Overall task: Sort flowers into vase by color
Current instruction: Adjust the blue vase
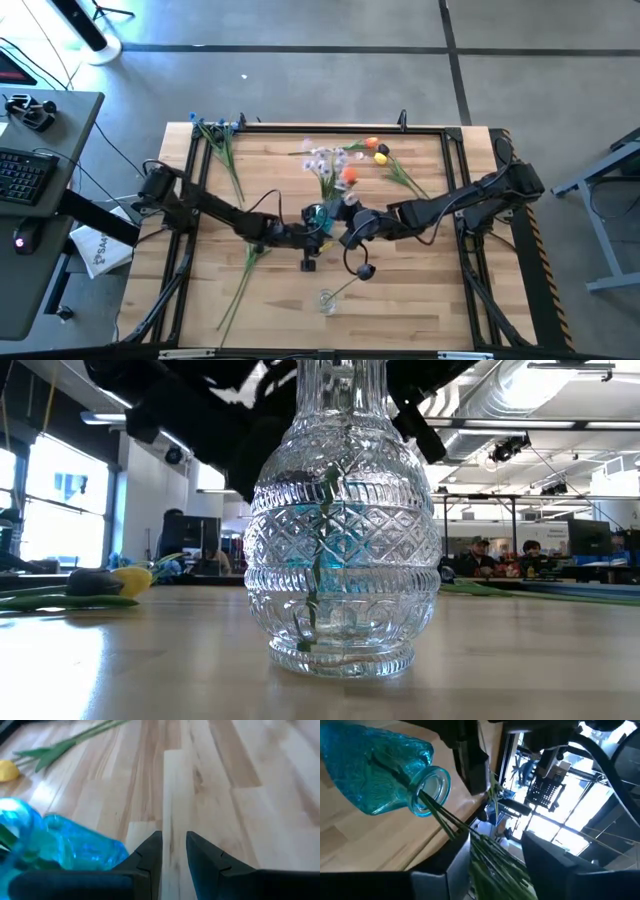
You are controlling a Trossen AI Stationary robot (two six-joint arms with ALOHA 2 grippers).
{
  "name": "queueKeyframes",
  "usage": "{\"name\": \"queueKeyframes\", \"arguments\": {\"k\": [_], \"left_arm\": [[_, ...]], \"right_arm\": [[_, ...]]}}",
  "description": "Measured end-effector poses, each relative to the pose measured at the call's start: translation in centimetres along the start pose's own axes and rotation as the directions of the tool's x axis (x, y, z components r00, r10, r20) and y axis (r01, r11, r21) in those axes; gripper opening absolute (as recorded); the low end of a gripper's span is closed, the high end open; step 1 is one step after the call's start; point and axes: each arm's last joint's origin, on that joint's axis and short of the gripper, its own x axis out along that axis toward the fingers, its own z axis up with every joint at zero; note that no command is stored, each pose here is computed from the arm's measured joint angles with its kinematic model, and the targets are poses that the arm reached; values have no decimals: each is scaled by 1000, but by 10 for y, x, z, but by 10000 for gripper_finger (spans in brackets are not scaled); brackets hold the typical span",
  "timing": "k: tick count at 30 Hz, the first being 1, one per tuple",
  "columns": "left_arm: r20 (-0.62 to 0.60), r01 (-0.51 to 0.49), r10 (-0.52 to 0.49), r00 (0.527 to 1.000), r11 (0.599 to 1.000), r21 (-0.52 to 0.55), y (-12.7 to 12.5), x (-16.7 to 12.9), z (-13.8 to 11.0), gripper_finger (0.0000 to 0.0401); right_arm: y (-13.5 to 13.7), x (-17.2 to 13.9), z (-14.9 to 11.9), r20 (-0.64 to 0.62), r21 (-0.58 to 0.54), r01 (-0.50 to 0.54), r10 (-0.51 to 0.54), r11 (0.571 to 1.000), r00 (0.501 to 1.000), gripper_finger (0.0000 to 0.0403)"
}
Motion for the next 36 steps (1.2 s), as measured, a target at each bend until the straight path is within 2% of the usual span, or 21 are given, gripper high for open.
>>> {"name": "queueKeyframes", "arguments": {"k": [5,10,15,19,24,30,33,36], "left_arm": [[-14,-34,35,999,999,6,-2,-2,-1,76],[-13,-55,55,998,998,-7,-9,-7,-1,76],[11,-72,72,997,997,-5,-18,-18,5,76],[-7,-103,103,995,995,-11,-22,-31,8,76],[-49,-165,164,985,986,-7,-25,-38,3,76],[-100,-190,184,978,980,-57,-19,-38,-15,76],[-117,-199,188,975,976,-90,-17,-38,-23,76],[-148,-216,197,969,969,-124,-14,-38,-35,76]], "right_arm": [[-1,-6,6,-22,-7,16,-16,1000,1000,200],[-5,-13,14,-53,36,72,-70,997,996,200],[-12,-25,17,-21,169,115,-113,979,993,200],[-19,-42,15,17,340,128,-142,932,990,200],[-22,-63,5,104,564,41,-120,825,987,200],[-18,-75,-15,104,756,-57,-34,652,994,206],[-12,-77,-23,143,828,-144,44,542,989,228],[-2,-74,-30,207,883,-254,157,395,966,261]]}}
